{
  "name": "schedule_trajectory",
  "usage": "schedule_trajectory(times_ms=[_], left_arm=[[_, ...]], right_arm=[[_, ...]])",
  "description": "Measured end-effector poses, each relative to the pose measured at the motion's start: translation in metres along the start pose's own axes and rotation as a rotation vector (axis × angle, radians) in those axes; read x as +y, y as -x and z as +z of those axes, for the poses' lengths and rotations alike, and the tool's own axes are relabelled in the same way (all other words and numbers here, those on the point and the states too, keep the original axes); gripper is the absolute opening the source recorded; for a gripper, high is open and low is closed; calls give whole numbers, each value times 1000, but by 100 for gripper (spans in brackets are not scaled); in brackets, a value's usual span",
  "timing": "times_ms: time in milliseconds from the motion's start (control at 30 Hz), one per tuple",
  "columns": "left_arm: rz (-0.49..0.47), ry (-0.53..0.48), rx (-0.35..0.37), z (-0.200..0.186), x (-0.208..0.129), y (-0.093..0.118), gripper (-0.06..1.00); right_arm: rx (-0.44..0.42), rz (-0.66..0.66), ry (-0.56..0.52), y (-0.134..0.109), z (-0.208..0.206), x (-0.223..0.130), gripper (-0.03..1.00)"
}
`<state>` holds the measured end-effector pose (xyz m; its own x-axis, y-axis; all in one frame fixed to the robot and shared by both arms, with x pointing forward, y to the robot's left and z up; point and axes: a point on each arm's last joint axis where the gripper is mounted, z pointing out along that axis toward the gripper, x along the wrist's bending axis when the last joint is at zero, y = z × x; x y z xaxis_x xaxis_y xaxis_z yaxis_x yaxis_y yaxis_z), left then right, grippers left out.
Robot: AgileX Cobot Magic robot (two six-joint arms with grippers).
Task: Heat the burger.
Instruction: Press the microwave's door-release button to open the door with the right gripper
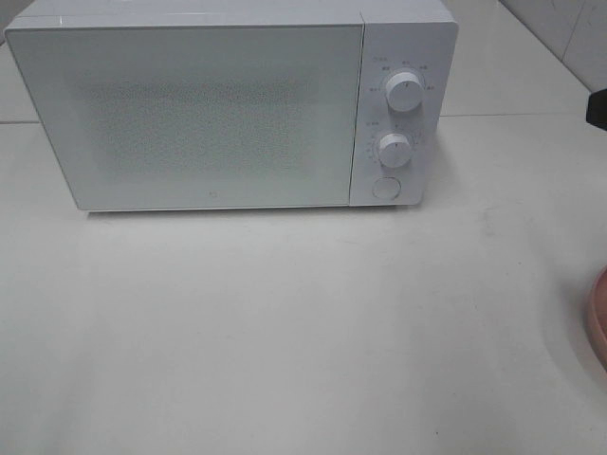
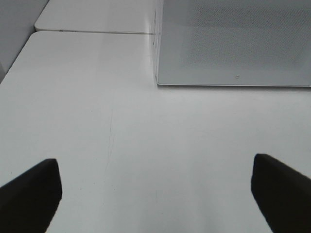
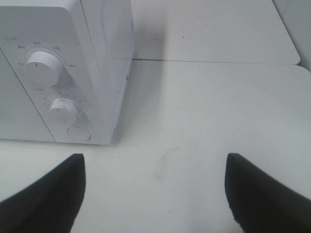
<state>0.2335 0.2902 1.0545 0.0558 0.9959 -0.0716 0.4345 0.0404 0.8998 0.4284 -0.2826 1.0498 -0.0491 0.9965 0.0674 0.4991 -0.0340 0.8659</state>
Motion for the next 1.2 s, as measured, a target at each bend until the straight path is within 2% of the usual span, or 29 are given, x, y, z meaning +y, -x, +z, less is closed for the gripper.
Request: schedule_trajectory(times_ms=[300,567,867,1200], left_arm=[[0,0,0,0,0,0,98],[0,0,0,0,0,0,98],[0,0,0,0,0,0,98],[0,0,0,0,0,0,98]], right_arm=[[85,-55,38,-20,33,-10,75],[153,-69,79,-40,53,-44,75],[140,-114,90,-56,64,-67,75],[53,-134,144,-82,73,-85,75]])
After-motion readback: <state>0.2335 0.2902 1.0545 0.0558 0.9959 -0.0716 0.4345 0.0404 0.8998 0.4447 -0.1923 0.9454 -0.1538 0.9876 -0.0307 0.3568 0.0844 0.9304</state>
